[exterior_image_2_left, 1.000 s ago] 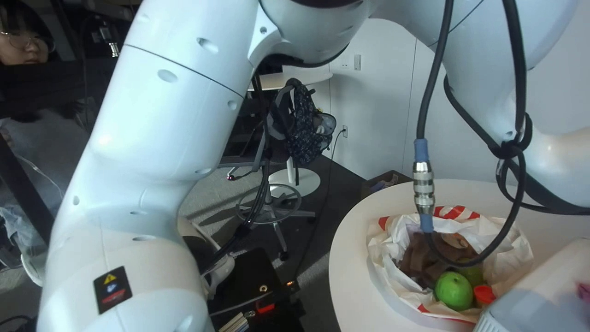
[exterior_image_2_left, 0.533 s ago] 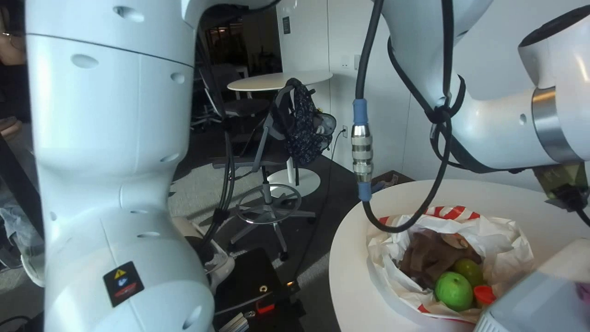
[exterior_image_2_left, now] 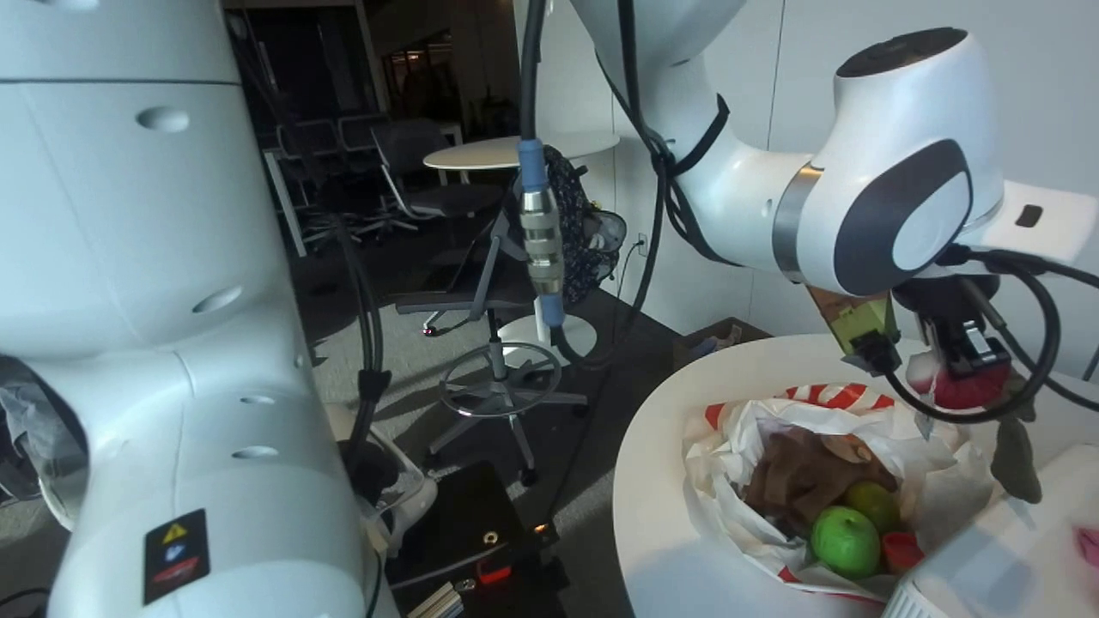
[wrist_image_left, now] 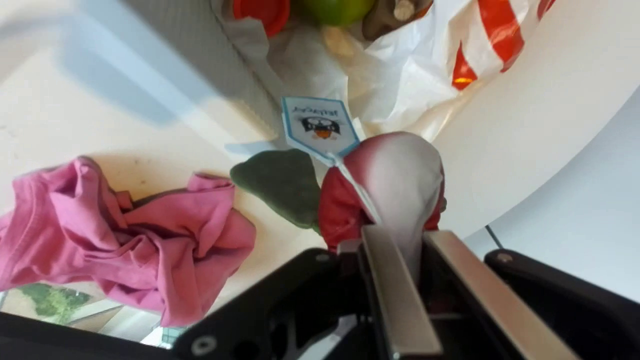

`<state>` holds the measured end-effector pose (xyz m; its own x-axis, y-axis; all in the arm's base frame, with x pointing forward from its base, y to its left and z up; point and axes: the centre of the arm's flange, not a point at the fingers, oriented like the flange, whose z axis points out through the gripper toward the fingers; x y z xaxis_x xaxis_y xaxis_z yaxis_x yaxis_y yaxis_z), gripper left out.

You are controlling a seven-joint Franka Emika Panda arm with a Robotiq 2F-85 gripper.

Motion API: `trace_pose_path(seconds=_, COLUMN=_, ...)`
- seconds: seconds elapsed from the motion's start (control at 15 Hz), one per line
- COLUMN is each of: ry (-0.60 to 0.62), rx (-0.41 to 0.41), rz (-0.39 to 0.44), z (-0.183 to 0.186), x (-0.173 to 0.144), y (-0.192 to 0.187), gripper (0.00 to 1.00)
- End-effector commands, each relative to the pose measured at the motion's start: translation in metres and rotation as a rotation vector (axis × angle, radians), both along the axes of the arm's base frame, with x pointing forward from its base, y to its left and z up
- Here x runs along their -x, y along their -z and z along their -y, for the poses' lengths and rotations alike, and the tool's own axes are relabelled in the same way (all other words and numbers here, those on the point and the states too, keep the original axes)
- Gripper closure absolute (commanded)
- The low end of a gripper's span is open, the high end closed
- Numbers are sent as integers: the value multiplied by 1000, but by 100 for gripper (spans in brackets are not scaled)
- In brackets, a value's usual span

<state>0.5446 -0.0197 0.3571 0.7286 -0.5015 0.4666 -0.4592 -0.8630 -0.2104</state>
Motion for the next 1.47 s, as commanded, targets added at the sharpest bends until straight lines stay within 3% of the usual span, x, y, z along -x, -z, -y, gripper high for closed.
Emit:
trace_pose_path(seconds=0.0, ry=-141, rx=-83, rz=-113, z=3, x=-3, y=15, gripper=92)
trace_pose_path(seconds=0.27, ry=-242, rx=-115, rz=-353, z=-22, x=-12, y=58, gripper=91)
trace_pose_path(seconds=0.4, ry=-246, rx=-80, rz=-469, z=-4, x=-16, y=74, gripper=91)
trace_pose_path(seconds=0.67, ry=-263, rx=-44, rz=-580, z=31, x=-25, y=104, gripper=91)
trace_pose_path(seconds=0.93, ry=-363, rx=-58, rz=-607, z=20, x=-27, y=121, gripper=91)
trace_pose_path(seconds=1.4, ry=-531, rx=-101, rz=-525, z=-19, x=-36, y=126, gripper=91)
